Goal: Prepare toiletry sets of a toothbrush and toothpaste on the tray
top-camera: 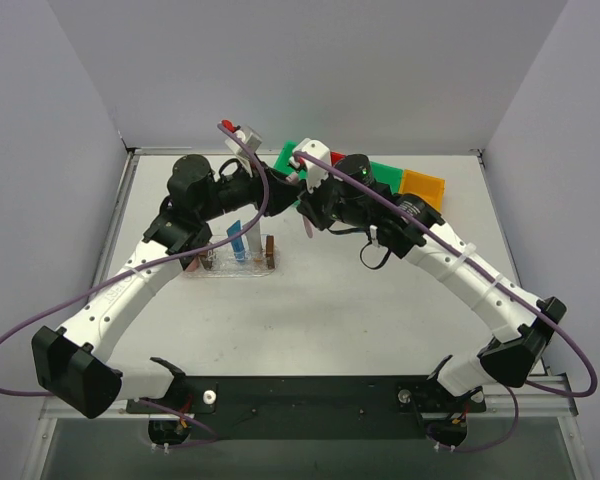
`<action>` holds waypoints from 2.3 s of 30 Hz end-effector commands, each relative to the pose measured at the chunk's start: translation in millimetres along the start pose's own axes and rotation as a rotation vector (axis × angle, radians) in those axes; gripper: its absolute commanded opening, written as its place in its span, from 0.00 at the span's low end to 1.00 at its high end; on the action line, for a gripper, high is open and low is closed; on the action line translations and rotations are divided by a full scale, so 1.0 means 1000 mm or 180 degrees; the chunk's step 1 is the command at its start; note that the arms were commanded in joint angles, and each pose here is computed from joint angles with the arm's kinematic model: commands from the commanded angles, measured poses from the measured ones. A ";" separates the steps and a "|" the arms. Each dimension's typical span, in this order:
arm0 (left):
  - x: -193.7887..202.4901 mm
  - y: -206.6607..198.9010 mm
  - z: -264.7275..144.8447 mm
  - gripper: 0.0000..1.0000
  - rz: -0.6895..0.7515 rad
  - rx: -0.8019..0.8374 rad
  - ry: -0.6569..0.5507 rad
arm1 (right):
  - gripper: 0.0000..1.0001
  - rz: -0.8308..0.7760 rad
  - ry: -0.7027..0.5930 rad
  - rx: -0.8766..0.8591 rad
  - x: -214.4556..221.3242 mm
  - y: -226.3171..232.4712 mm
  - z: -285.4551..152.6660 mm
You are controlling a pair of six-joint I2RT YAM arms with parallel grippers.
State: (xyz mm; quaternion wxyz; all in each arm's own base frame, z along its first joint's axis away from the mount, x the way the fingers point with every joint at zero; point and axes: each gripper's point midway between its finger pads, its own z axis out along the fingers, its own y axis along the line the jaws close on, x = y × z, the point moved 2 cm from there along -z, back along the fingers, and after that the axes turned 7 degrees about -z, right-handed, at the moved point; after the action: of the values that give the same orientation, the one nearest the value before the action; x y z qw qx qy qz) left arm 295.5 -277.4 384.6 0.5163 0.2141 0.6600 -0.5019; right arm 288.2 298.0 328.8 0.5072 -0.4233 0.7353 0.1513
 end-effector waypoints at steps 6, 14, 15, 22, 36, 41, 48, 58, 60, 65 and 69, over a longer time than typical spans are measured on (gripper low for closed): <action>-0.011 -0.009 0.003 0.34 0.0074 0.0172 -0.0136 | 0.00 -0.0032 -0.0179 0.0028 -0.022 -0.001 -0.004; -0.011 -0.008 0.003 0.11 0.0093 0.0151 -0.0139 | 0.00 -0.0024 -0.0192 -0.0030 -0.023 0.001 -0.005; -0.010 -0.007 0.003 0.09 0.0087 0.0143 -0.0134 | 0.00 -0.0019 -0.0182 -0.0032 -0.023 0.002 -0.005; -0.012 -0.008 0.001 0.00 0.0121 0.0120 -0.0156 | 0.18 -0.0039 -0.0177 -0.0053 -0.024 0.002 -0.007; -0.035 -0.001 -0.014 0.00 0.0436 -0.0100 -0.0281 | 0.51 -0.0149 -0.0229 0.0163 -0.024 -0.012 -0.030; -0.054 0.008 -0.037 0.00 0.0673 -0.0357 -0.0407 | 0.54 -0.0054 -0.0282 0.0381 -0.020 -0.037 -0.048; -0.085 0.018 -0.076 0.00 0.0940 -0.0773 -0.0675 | 0.55 0.0054 -0.0289 0.0589 -0.008 -0.063 -0.065; -0.091 0.041 -0.126 0.00 0.1246 -0.1600 -0.0700 | 0.55 0.0088 -0.0105 0.0678 0.017 -0.073 -0.062; -0.090 0.049 -0.135 0.00 0.1303 -0.1789 -0.0684 | 0.55 0.0094 -0.0092 0.0703 0.019 -0.076 -0.063; -0.085 0.065 -0.154 0.00 0.1379 -0.2128 -0.0698 | 0.55 0.0108 -0.0040 0.0743 0.028 -0.081 -0.063; -0.068 0.085 -0.160 0.00 0.1359 -0.2273 -0.0640 | 0.55 0.0127 -0.0001 0.0758 0.033 -0.084 -0.060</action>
State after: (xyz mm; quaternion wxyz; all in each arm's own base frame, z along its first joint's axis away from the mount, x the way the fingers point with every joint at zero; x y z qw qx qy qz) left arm 307.5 -100.5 415.5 0.7076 0.1184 0.6734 -0.1783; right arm 309.5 199.3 333.3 0.5313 -0.3545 0.7655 0.0774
